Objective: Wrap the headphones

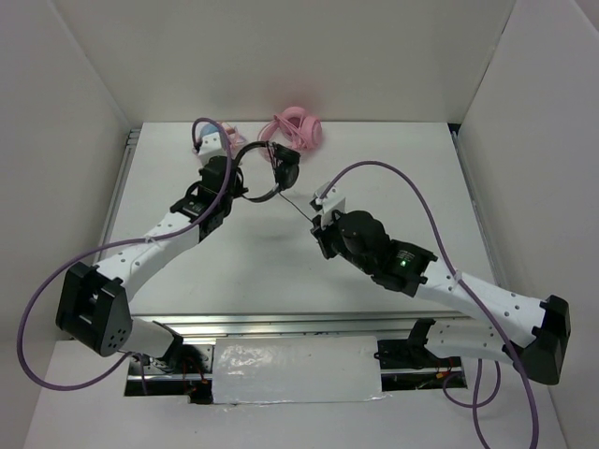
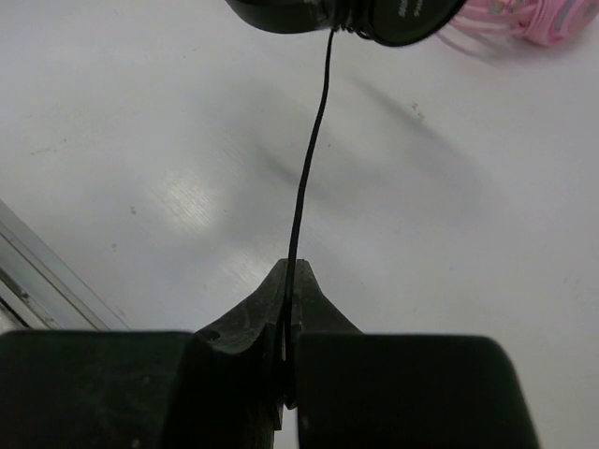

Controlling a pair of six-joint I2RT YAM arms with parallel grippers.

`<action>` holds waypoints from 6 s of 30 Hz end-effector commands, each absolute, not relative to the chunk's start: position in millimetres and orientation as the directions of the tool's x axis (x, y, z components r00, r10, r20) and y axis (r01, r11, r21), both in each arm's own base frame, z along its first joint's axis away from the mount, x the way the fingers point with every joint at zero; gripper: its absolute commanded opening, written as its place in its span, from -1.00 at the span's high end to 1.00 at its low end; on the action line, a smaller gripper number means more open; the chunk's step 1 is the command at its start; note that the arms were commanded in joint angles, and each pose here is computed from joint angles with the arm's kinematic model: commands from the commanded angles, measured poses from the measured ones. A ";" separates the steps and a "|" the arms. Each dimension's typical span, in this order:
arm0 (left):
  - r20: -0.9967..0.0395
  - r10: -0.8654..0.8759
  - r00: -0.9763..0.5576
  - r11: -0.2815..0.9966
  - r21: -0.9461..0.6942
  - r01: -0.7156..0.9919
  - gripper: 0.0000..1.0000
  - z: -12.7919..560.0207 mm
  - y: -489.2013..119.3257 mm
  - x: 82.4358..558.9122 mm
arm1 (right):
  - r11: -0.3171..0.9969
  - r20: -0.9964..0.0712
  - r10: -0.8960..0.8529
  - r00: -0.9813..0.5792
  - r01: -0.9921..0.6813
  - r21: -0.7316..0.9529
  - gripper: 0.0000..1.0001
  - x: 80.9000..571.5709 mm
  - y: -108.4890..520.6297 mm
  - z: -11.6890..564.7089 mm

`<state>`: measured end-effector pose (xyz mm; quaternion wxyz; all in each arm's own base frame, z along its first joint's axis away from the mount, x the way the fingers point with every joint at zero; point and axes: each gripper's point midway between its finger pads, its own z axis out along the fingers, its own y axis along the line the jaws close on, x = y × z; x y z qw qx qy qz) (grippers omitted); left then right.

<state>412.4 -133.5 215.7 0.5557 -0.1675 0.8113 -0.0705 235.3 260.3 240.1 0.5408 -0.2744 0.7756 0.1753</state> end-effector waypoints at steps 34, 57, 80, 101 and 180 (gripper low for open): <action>-0.925 -0.043 -0.378 0.814 -0.252 0.524 1.00 186.0 -238.3 267.4 | 0.346 -0.811 -0.569 0.139 -0.854 -0.389 0.96 308.2 265.8 202.0; -0.891 0.027 -0.454 0.897 -0.179 0.404 1.00 195.0 -228.4 298.5 | 0.470 -0.925 -0.361 0.114 -0.835 -0.287 0.03 313.0 243.0 217.8; -0.837 -0.023 -0.547 0.917 -0.236 0.322 1.00 185.1 -199.9 355.1 | 0.472 -0.946 -0.319 0.057 -0.856 -0.211 -0.99 395.5 211.3 226.5; -0.705 -0.117 -0.700 0.978 -0.205 0.044 1.00 129.4 -154.3 393.4 | 0.540 -0.955 -0.216 -0.204 -0.839 0.057 -0.91 347.6 304.9 284.4; -0.563 -0.157 -0.812 0.944 0.156 -0.291 1.00 58.1 -37.3 486.1 | 0.767 -0.914 0.181 -0.363 -0.530 0.362 -0.43 311.8 242.0 222.3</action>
